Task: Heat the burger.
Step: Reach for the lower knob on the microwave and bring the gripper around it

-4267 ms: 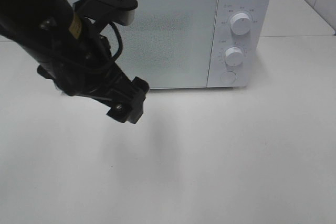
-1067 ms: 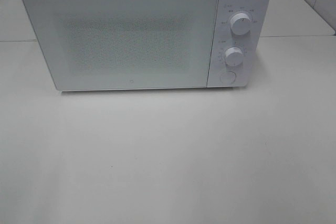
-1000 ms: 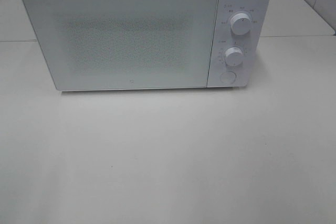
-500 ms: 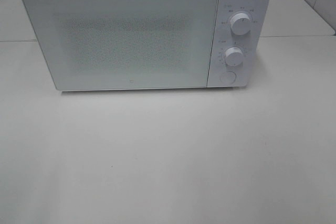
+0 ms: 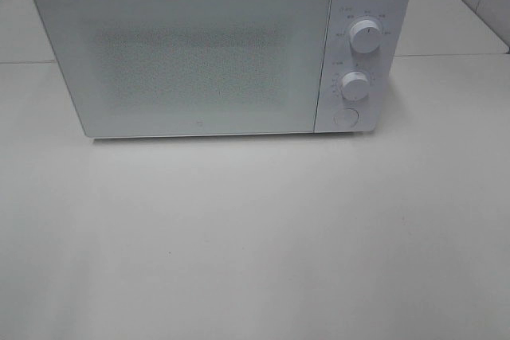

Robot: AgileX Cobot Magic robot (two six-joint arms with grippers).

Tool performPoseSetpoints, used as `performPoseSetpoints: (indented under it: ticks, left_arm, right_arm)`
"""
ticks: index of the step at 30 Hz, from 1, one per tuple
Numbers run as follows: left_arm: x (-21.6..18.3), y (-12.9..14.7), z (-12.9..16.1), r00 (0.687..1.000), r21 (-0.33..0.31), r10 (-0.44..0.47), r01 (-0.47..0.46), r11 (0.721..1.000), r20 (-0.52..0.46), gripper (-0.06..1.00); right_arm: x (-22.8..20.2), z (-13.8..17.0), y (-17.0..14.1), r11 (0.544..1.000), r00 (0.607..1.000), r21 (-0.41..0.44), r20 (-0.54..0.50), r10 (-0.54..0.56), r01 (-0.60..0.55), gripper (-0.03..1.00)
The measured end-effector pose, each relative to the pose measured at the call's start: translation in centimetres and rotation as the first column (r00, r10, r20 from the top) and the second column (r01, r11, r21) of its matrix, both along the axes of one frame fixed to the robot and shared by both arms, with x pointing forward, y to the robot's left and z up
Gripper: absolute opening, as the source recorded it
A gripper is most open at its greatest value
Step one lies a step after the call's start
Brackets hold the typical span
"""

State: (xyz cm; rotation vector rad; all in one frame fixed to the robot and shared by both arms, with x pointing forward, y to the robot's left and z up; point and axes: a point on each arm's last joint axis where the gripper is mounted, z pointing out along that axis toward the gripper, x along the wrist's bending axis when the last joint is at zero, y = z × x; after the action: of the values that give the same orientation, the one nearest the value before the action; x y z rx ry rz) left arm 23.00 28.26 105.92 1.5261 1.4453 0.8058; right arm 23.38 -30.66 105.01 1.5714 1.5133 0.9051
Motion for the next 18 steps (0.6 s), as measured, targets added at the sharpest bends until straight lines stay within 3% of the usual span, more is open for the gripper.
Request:
performPoseSetpoints:
  ticks: [5,7,12,18]
  left_arm:
    - [0.00,0.00,0.00,1.000,0.000,0.000,0.000,1.000,0.000,0.99]
    - [0.00,0.00,0.00,1.000,0.000,0.000,0.000,1.000,0.000,0.99]
    - [0.00,0.00,0.00,1.000,0.000,0.000,0.000,1.000,0.000,0.99]
    - [0.00,0.00,0.00,1.000,0.000,0.000,0.000,1.000,0.000,0.99]
  right_arm:
    - [0.00,0.00,0.00,1.000,1.000,0.000,0.000,0.000,0.000,0.70]
    - [0.00,0.01,0.00,1.000,1.000,0.000,0.001,0.000,0.000,0.79]
    - [0.00,0.01,0.00,1.000,1.000,0.000,0.001,0.000,0.000,0.87]
    - [0.29,0.48,0.02,1.000,1.000,-0.002,0.011,0.002,-0.002,0.87]
